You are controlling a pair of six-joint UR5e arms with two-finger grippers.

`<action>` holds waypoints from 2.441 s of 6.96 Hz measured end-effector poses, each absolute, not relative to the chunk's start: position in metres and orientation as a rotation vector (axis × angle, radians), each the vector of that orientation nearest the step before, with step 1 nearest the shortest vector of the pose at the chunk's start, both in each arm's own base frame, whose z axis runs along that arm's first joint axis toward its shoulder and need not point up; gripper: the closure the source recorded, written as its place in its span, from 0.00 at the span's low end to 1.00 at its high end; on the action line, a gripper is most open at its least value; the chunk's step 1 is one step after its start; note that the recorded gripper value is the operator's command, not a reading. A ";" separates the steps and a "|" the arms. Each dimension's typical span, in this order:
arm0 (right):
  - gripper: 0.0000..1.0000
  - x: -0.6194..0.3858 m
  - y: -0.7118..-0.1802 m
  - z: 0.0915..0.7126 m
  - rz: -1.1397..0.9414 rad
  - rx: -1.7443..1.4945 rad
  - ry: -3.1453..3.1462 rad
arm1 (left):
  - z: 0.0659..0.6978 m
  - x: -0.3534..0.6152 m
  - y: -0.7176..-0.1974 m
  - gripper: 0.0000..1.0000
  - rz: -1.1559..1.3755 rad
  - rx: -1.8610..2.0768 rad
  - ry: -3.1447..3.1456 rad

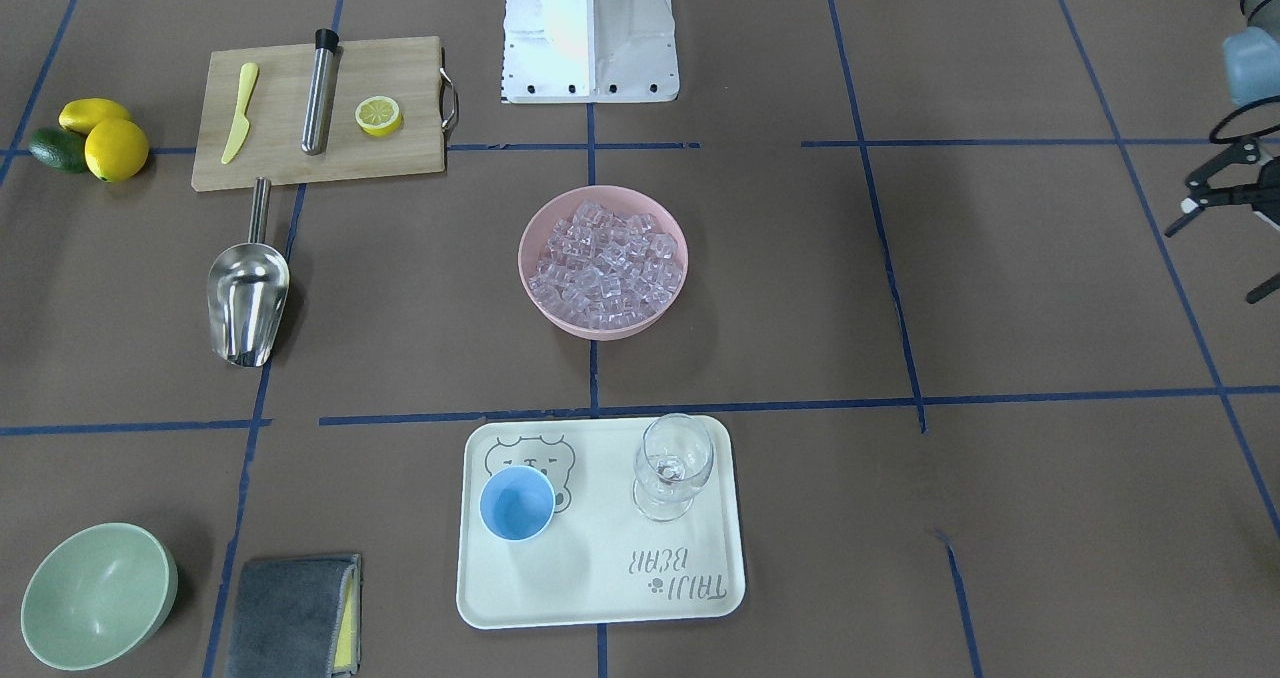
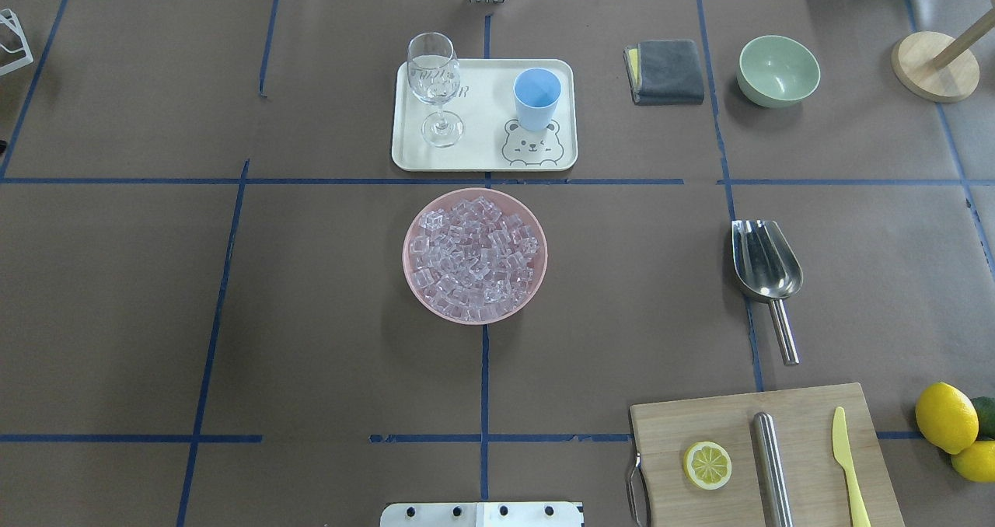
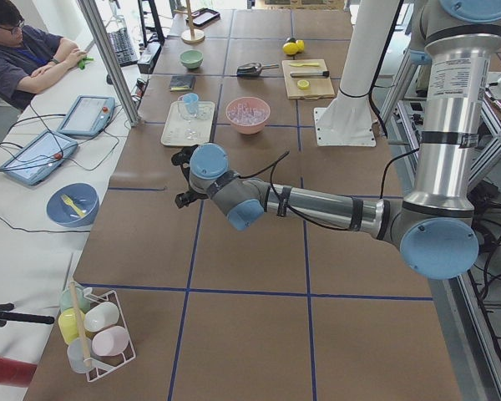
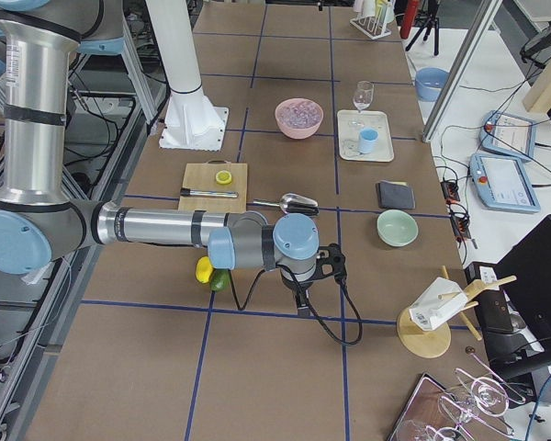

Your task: Put ice in cup with scoop

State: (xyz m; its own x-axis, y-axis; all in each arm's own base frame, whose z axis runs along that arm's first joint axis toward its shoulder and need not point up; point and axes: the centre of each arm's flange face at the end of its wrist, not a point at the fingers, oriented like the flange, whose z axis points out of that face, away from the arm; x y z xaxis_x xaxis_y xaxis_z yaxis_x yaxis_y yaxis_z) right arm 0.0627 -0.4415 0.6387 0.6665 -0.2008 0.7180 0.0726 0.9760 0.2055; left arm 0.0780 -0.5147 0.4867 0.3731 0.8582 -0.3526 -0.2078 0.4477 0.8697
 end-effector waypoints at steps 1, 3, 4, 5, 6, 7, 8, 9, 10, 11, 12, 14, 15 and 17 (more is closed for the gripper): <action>0.00 0.058 -0.443 0.635 -0.169 0.176 -0.827 | 0.472 0.117 -0.509 0.00 0.895 0.885 0.968; 0.00 0.038 -0.449 0.620 -0.226 0.216 -0.826 | 0.431 0.200 -0.507 0.00 1.035 0.929 1.045; 0.00 0.031 -0.451 0.616 -0.226 0.217 -0.829 | 0.406 0.251 -0.506 0.00 1.086 0.944 1.065; 0.00 0.028 -0.451 0.614 -0.203 0.209 -0.832 | 0.382 0.303 -0.499 0.00 1.111 0.966 1.062; 0.00 0.027 -0.452 0.610 -0.178 0.203 -0.831 | 0.362 0.353 -0.483 0.00 1.130 0.989 1.059; 0.00 0.027 -0.452 0.607 -0.161 0.202 -0.825 | 0.347 0.397 -0.464 0.00 1.157 1.009 1.062; 0.00 0.027 -0.452 0.606 -0.155 0.202 -0.822 | 0.340 0.434 -0.446 0.00 1.180 1.033 1.064; 0.00 0.027 -0.452 0.605 -0.153 0.203 -0.821 | 0.344 0.464 -0.433 0.00 1.196 1.072 1.075; 0.00 0.027 -0.452 0.605 -0.152 0.202 -0.821 | 0.357 0.482 -0.427 0.00 1.204 1.117 1.091; 0.00 0.027 -0.452 0.605 -0.151 0.202 -0.821 | 0.366 0.491 -0.424 0.00 1.203 1.156 1.100; 0.00 0.027 -0.452 0.605 -0.151 0.202 -0.821 | 0.364 0.502 -0.425 0.00 1.187 1.188 1.090; 0.00 0.027 -0.451 0.604 -0.152 0.204 -0.822 | 0.354 0.520 -0.431 0.00 1.150 1.224 1.061; 0.00 0.027 -0.450 0.603 -0.153 0.205 -0.822 | 0.352 0.523 -0.433 0.00 1.144 1.227 1.058; 0.00 0.027 -0.450 0.601 -0.152 0.207 -0.822 | 0.350 0.525 -0.433 0.00 1.142 1.227 1.059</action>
